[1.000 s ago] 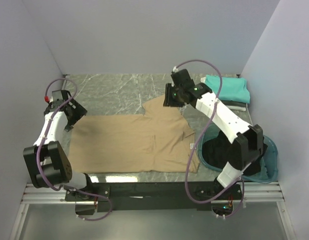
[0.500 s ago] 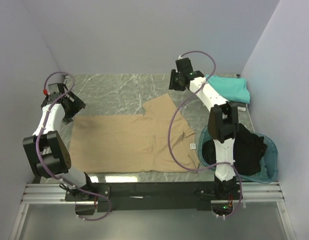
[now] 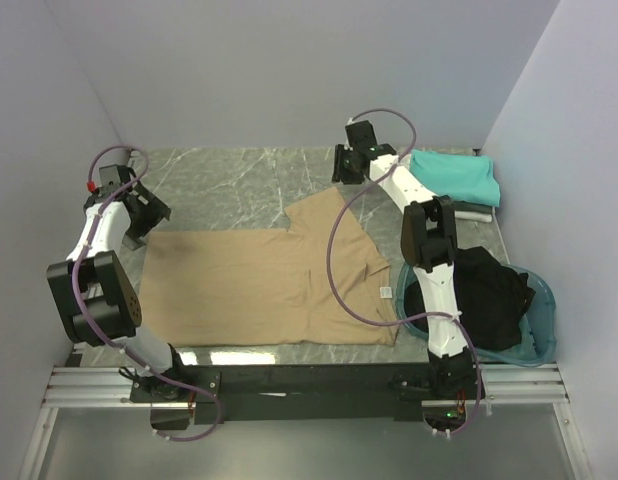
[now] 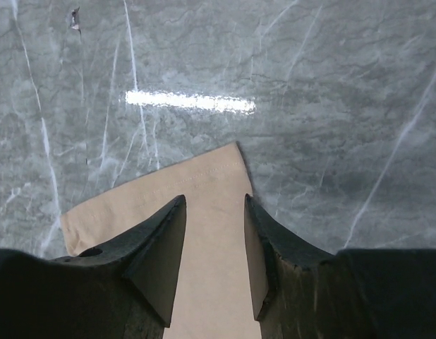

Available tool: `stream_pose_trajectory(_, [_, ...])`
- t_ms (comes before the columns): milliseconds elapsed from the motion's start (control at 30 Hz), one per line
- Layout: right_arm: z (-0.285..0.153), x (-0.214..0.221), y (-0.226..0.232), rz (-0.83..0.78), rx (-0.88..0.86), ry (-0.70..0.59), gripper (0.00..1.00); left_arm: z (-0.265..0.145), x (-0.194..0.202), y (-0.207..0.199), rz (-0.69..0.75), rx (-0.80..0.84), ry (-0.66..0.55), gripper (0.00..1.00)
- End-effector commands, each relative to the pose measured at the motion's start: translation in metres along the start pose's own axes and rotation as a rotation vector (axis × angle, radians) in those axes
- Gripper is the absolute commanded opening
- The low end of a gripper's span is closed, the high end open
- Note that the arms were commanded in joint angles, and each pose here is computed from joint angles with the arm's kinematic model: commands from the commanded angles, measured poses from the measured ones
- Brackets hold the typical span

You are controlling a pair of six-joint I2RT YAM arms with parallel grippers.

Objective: Fold and stack the t-shirts
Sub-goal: Fold the tshirt

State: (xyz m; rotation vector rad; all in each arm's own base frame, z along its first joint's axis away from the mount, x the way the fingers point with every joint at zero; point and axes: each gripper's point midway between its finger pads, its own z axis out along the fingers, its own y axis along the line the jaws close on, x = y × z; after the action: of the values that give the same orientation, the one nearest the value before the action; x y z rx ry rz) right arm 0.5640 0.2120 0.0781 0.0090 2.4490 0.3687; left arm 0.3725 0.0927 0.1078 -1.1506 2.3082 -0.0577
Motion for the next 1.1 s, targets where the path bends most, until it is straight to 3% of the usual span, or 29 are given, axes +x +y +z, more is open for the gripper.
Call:
stream_pose_trajectory(0, [0.001,-0.019,0.008,-0.011,-0.038,-0.052,0.46,-0.005,-0.019,-0.005,-0.006,-0.010,-0.045,0.92])
stream_pose_trajectory(900, [0.045,0.020,0.003,-0.008,0.003,0.052,0.48,0.001,-0.021,0.009,0.023,-0.029,-0.018,0.93])
stream_pose_trajectory(1067, [0.047,0.026,0.001,-0.008,0.013,0.068,0.36,0.000,-0.024,0.016,0.011,-0.035,-0.019,0.93])
